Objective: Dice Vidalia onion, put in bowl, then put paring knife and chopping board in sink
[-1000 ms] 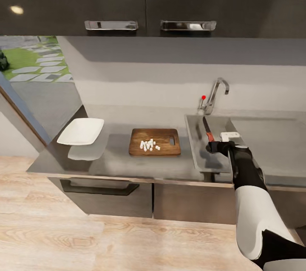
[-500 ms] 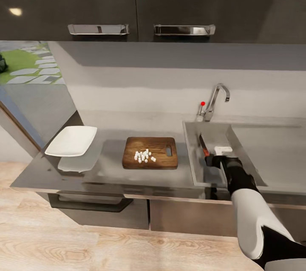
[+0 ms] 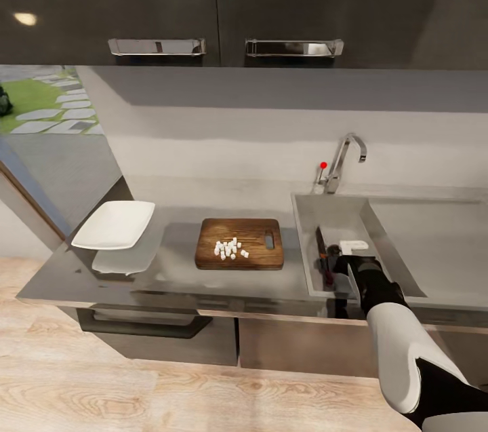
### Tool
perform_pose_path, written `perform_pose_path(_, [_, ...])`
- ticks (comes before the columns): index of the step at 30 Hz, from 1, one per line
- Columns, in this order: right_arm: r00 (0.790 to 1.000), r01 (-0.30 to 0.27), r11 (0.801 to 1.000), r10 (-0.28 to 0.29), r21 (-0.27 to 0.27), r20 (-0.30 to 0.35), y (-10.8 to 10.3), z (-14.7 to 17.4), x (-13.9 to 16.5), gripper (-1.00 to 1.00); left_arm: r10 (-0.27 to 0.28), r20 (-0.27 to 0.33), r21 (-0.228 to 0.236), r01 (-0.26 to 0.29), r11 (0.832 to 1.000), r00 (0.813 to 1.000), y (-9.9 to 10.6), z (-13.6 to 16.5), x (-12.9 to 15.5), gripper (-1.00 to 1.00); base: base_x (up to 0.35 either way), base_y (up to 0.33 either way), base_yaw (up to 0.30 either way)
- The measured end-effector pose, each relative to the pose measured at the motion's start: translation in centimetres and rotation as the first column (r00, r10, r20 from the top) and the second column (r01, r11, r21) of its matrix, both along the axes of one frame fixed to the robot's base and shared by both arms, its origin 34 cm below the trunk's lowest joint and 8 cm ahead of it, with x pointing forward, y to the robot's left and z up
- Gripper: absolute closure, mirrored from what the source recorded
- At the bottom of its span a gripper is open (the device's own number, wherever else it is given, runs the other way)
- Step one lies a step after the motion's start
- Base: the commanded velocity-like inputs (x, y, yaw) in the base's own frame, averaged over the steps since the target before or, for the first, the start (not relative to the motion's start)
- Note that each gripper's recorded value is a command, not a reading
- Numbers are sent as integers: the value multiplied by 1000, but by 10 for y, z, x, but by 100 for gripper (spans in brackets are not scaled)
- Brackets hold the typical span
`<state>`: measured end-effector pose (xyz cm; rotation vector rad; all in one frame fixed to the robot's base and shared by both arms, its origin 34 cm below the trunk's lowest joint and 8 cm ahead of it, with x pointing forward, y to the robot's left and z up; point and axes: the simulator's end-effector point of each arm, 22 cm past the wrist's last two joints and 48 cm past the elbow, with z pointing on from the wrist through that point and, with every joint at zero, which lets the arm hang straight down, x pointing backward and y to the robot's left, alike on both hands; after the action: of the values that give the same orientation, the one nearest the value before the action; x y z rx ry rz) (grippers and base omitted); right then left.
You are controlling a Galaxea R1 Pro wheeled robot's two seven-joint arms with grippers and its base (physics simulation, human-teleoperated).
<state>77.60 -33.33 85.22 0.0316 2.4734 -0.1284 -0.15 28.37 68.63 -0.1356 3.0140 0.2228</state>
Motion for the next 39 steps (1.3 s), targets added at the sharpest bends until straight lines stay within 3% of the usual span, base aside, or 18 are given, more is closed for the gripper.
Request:
perform_pose_path(5, [1000, -1, 1000, 1, -2, 3, 0, 1, 1, -100, 0, 0, 0, 0, 1000, 1000, 0, 0, 0, -100, 0, 0, 0])
perform_pose_path(9, [998, -4, 1000, 6, -20, 70, -5, 17, 14, -100, 0, 1, 0, 0, 1000, 1000, 0, 0, 1, -100, 0, 0, 0])
perform_pose_path(14, [971, 35, 997, -18, -68, 239, -26, 88, 47, -100, 0, 2, 0, 0, 1000, 1000, 0, 0, 1, -100, 0, 0, 0])
perform_pose_path(18, [947, 51, 996, -26, -68, 321, -24, 129, 60, -100, 0, 0, 0, 0, 1000, 1000, 0, 0, 0, -100, 0, 0, 0])
perform_pose_path(20, [940, 15, 999, -4, -28, 341, -10, 147, 64, -100, 0, 1, 0, 0, 1000, 1000, 0, 0, 0, -100, 0, 0, 0])
perform_pose_path(22, [940, -49, 998, 36, 32, 338, 9, 158, 63, -100, 0, 3, 0, 0, 1000, 1000, 0, 0, 1, -100, 0, 0, 0])
perform_pose_path(25, [941, -93, 993, 64, 73, 333, 23, 164, 61, -100, 0, 8, 0, 0, 1000, 1000, 0, -1, 2, -100, 0, 0, 0])
perform_pose_path(39, [951, -102, 991, 71, 87, 302, 27, 148, 50, -100, 0, 7, 1, 0, 1000, 1000, 0, -1, 2, -100, -183, 147, 0])
